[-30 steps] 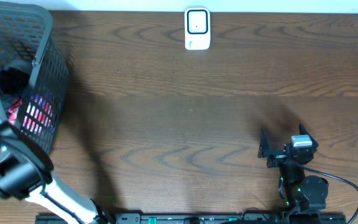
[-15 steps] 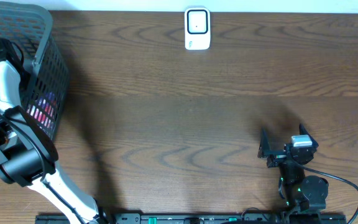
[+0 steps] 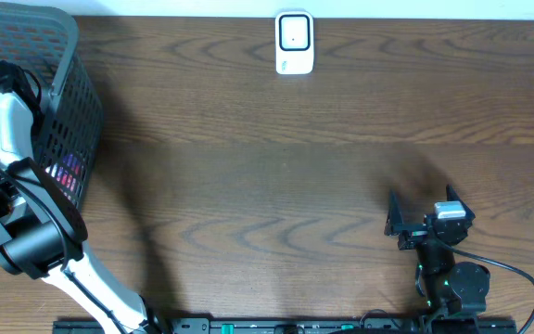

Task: Scan the item barcode
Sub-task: 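Reach the left gripper into the basket and grasp the pink-purple pack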

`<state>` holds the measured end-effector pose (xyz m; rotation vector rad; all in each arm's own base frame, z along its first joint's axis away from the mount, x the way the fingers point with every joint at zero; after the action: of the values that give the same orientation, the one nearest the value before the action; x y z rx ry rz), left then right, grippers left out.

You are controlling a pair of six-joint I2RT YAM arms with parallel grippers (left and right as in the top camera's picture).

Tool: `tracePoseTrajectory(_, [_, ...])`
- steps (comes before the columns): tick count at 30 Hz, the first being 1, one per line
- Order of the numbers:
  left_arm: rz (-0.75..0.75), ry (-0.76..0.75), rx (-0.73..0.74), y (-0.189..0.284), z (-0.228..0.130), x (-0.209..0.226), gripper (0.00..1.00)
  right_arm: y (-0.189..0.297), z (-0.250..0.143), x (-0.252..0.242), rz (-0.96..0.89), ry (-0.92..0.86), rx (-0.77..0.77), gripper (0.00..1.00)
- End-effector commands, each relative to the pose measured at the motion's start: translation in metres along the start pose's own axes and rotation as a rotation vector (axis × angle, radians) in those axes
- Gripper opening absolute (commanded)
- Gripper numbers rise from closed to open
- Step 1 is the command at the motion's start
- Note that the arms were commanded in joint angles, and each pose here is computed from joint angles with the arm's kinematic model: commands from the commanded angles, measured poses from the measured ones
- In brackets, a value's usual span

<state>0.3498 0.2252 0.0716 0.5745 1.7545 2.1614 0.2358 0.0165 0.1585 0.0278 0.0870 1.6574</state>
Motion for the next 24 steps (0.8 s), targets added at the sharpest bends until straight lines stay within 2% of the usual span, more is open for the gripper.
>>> tracePoseTrajectory(1, [0.033,0.000,0.033,-0.001,-0.011,0.011,0.07,0.000,0.000,-0.001,-0.005,0.011,-0.001,0.99])
tracePoseTrajectory(10, [-0.097,0.039,-0.174,0.087,0.015,0.015,0.07,0.000,0.000,-0.001,-0.005,0.011,-0.001,0.99])
tracePoseTrajectory(24, [-0.280,0.103,-0.445,0.201,0.017,0.038,0.07,0.000,0.000,-0.001,-0.006,0.011,-0.001,0.99])
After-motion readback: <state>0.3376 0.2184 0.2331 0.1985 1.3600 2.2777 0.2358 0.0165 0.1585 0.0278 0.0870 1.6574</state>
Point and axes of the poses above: each gripper's point midway between its finger pads, its own y axis back along the fingers, its own x axis along the line the jaws close on, z = x × y, the point moved 1 cm from there along y, back along the fingers
